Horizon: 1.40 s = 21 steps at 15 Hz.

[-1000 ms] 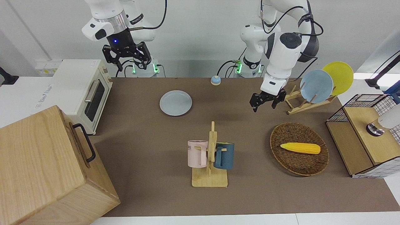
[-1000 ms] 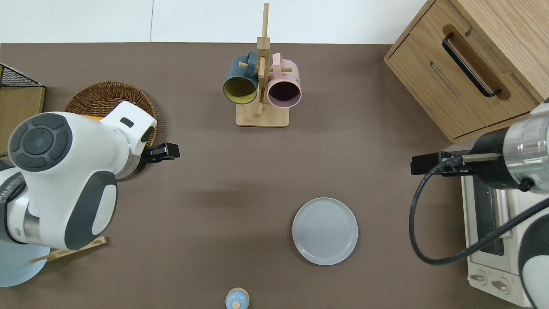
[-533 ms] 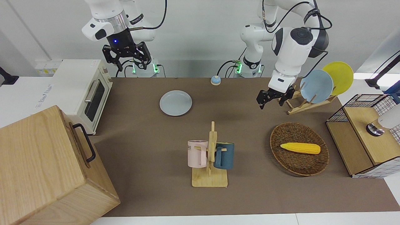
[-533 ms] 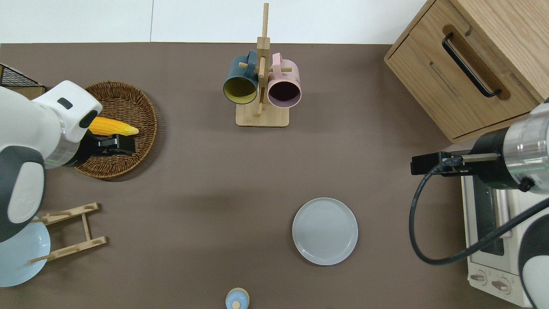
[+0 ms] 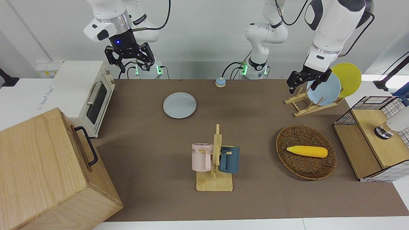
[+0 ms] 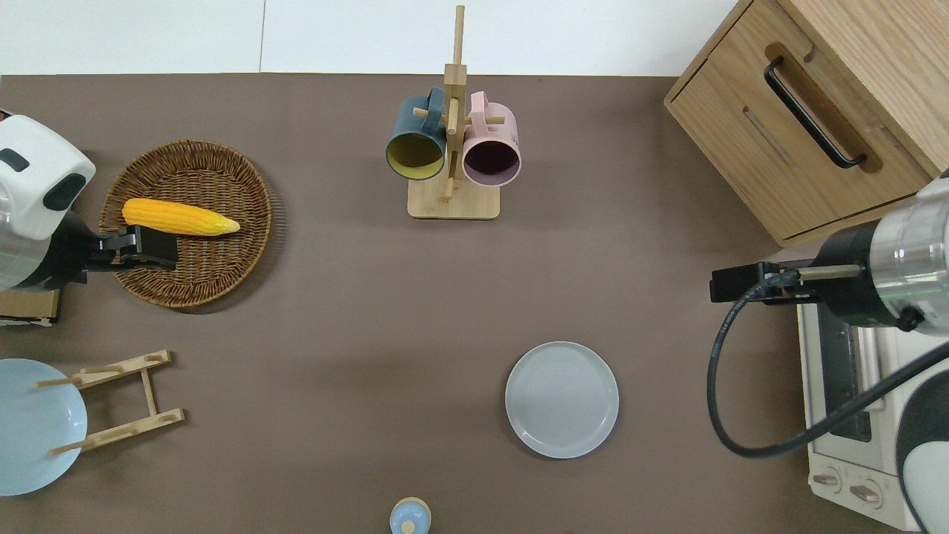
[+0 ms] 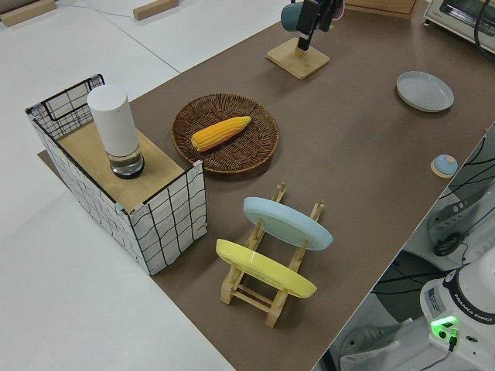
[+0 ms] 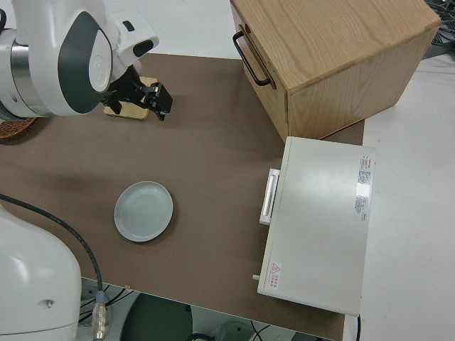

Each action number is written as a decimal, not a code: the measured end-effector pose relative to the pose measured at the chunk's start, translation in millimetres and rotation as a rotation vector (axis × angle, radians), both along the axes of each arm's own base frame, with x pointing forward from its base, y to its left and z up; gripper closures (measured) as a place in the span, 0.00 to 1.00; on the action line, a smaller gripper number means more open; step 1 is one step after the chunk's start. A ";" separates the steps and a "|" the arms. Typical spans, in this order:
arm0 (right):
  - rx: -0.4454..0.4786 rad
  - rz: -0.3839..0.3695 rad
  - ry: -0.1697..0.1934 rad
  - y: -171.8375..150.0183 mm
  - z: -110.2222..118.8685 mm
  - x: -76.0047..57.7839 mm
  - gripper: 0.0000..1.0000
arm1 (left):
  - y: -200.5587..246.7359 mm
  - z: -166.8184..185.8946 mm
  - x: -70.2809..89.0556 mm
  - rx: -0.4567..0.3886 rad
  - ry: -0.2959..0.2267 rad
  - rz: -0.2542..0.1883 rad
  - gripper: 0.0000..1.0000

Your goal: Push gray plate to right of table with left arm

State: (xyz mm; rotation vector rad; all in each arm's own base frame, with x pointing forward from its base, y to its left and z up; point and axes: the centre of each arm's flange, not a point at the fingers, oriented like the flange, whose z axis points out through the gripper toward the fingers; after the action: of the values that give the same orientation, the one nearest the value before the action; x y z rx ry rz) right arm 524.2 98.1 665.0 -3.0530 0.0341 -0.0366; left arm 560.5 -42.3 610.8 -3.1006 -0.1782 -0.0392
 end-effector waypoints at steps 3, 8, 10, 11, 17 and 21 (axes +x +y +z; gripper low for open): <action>0.000 0.000 0.000 0.0 0.0 0.0 0.00 | -0.6 9.4 -4.6 0.001 0.018 0.000 0.00; 0.000 0.000 0.000 0.0 0.0 0.0 0.00 | -9.7 17.4 -19.9 0.002 0.075 -0.017 0.00; 0.000 0.000 0.000 0.0 0.0 0.0 0.00 | -14.5 17.5 -20.5 0.004 0.075 -0.026 0.00; 0.000 0.000 0.000 0.0 0.0 0.0 0.00 | -16.7 17.5 -20.7 0.004 0.075 -0.029 0.00; 0.000 0.000 0.000 0.0 0.0 0.0 0.00 | -10.5 17.5 -20.1 0.004 0.075 -0.018 0.00; 0.000 0.000 0.000 0.0 0.0 0.0 0.00 | -7.6 17.8 -19.9 0.003 0.074 -0.012 0.00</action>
State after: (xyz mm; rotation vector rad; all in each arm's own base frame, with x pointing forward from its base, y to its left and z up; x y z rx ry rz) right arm 524.2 98.1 665.0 -3.0530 0.0341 -0.0366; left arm 540.6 -49.9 628.6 -3.0937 -0.1567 0.0751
